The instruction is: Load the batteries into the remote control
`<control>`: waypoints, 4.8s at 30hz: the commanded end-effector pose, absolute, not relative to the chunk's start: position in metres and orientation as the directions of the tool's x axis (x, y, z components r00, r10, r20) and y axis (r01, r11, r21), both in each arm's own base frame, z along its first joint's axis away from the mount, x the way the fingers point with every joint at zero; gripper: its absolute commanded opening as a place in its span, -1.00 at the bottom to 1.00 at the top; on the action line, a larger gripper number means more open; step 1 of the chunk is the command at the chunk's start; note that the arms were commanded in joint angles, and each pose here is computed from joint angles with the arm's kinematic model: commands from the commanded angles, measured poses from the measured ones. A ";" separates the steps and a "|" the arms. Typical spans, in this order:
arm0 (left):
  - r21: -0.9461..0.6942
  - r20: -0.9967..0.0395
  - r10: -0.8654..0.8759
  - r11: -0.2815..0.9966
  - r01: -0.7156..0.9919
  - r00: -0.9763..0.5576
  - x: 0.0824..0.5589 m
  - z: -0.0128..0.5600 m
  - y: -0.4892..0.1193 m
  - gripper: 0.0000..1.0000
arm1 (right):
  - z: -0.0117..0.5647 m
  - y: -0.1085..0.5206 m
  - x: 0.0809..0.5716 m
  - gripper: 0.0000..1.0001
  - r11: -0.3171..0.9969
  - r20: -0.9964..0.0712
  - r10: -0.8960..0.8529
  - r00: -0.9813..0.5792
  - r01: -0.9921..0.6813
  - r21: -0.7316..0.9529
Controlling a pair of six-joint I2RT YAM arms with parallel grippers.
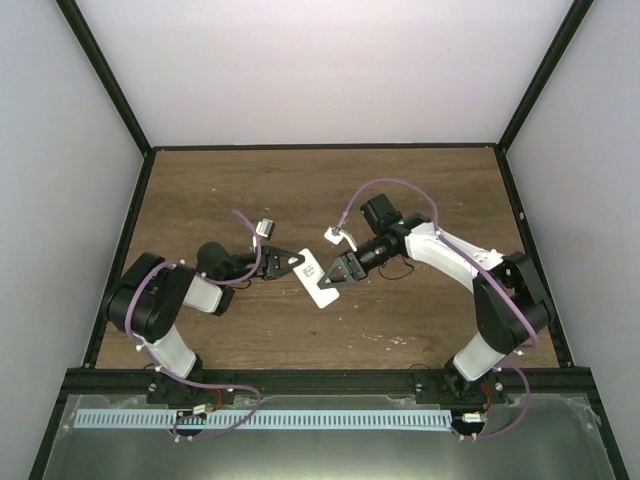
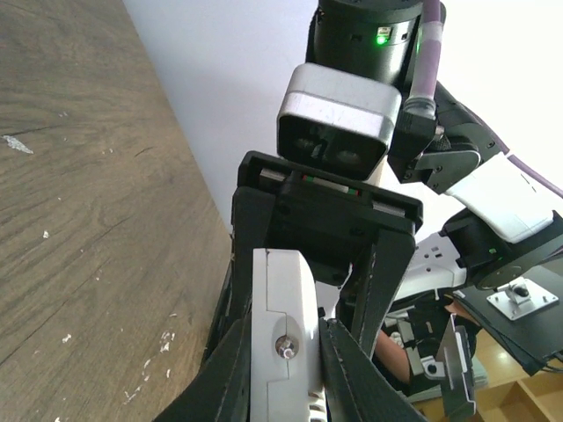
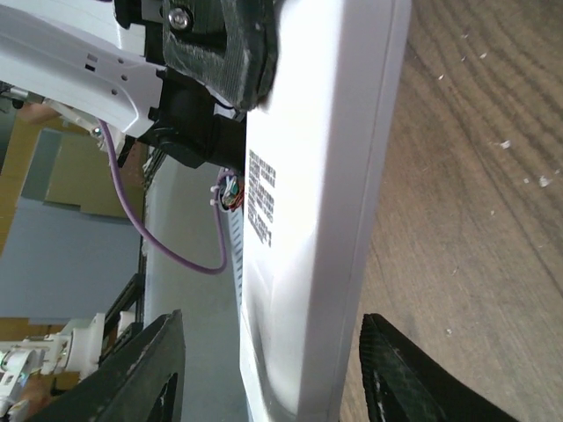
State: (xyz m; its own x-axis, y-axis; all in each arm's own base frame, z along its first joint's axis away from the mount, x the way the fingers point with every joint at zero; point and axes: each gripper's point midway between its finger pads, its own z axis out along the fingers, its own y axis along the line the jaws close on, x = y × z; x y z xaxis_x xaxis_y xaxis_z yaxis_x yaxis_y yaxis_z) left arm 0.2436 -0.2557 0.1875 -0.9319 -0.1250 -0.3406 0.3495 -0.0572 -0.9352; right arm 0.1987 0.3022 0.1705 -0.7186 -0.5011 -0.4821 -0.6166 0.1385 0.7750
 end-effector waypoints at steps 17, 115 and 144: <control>-0.880 -0.455 -0.105 -0.101 0.464 -0.884 0.233 0.208 -0.257 -1.00 | 0.173 0.313 0.187 -0.33 0.080 -0.444 -0.542 -0.714 -0.569 0.818; -0.738 -0.579 -0.433 0.639 0.219 -0.691 0.280 0.198 -0.134 0.57 | 0.039 0.208 0.301 0.03 0.782 -0.066 -0.576 -0.815 -0.526 -0.336; -0.657 -0.678 -0.527 0.747 0.102 -0.513 0.289 0.289 -0.092 0.81 | 0.109 0.118 0.406 1.00 0.959 -0.447 -0.089 -0.890 -0.197 0.202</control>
State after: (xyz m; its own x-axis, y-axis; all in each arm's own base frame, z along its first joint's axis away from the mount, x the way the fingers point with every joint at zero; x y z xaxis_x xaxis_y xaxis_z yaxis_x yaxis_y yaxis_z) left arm 0.2920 -0.1023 0.2760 -0.5566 -0.5002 -0.6633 0.1355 0.7331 -0.6665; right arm 0.4004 0.1274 0.0883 -0.9089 -0.1469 -0.3902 -0.2044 0.9727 0.1100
